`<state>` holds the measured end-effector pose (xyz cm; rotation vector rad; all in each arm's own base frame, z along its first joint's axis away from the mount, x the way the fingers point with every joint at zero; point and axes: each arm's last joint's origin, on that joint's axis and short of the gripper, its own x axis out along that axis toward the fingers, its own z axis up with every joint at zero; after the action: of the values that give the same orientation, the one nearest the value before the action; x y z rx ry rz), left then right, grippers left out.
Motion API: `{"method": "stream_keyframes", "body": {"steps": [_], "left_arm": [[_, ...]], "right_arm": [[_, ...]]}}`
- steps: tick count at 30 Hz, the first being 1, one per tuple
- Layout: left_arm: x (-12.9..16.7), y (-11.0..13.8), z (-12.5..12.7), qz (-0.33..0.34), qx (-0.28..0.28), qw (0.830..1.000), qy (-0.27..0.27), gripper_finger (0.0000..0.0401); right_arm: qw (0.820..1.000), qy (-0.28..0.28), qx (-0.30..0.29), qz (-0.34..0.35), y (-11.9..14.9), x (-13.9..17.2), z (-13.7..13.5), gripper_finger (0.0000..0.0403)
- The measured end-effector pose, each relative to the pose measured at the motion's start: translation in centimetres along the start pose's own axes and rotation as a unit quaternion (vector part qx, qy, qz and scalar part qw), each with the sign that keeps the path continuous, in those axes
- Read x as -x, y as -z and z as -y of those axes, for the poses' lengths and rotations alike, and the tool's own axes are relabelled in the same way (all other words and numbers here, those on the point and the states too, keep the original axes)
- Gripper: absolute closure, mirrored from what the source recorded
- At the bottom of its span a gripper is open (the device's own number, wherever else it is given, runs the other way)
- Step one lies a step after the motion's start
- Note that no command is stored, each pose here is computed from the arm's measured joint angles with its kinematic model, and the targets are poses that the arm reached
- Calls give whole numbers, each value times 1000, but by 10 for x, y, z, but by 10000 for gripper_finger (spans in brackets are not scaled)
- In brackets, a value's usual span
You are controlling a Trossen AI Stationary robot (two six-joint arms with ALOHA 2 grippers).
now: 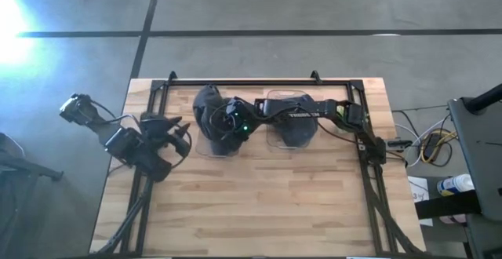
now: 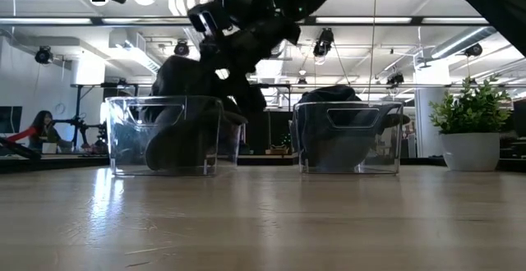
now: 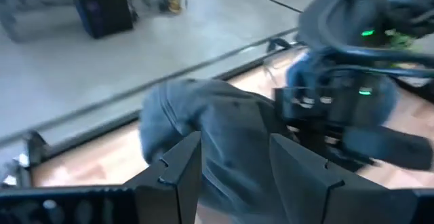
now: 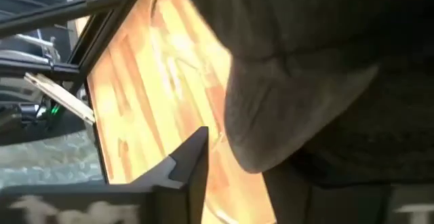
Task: Pick & Place hat
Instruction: Put the black cap into the left transparent bin
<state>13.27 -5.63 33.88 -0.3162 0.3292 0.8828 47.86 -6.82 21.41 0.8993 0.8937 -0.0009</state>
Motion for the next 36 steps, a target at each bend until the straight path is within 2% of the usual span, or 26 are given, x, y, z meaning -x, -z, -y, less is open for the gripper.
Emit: {"method": "stream_keyframes", "body": {"steps": [3, 6, 9, 12, 17, 21, 23, 27, 32, 36], "left_arm": [[-8, -2, -3, 16, -28, 999, -29, 236], [-20, -3, -11, 46, -39, 995, -79, 236], [-35, -3, -22, 58, -19, 989, -133, 236], [-50, 2, -28, 49, 15, 987, -155, 236], [-70, 11, -20, 41, -24, 992, -117, 236], [-79, 2, -16, 79, -7, 992, -95, 236], [-82, -5, -17, 98, 5, 990, -98, 236], [-97, -16, -22, 112, -7, 988, -111, 236], [-142, -15, -31, 86, -14, 995, -51, 236], [-180, 1, -39, 16, -7, 1000, -13, 236]], "right_arm": [[1000, 0, 23, -2, -2, 6, -14, 257], [999, 22, 49, 3, -3, 15, -31, 242], [994, 78, 71, 4, 1, 23, -40, 237], [991, 110, 77, -2, 6, 22, -39, 237], [989, 128, 66, -25, 14, 15, -30, 239], [986, 136, 93, -4, 20, 31, -50, 239], [985, 138, 103, 6, 23, 42, -61, 239], [980, 157, 119, 12, 33, 57, -75, 239], [971, 178, 145, 67, 49, 82, -105, 239], [967, 192, 139, 91, 62, 94, -118, 239]]}}
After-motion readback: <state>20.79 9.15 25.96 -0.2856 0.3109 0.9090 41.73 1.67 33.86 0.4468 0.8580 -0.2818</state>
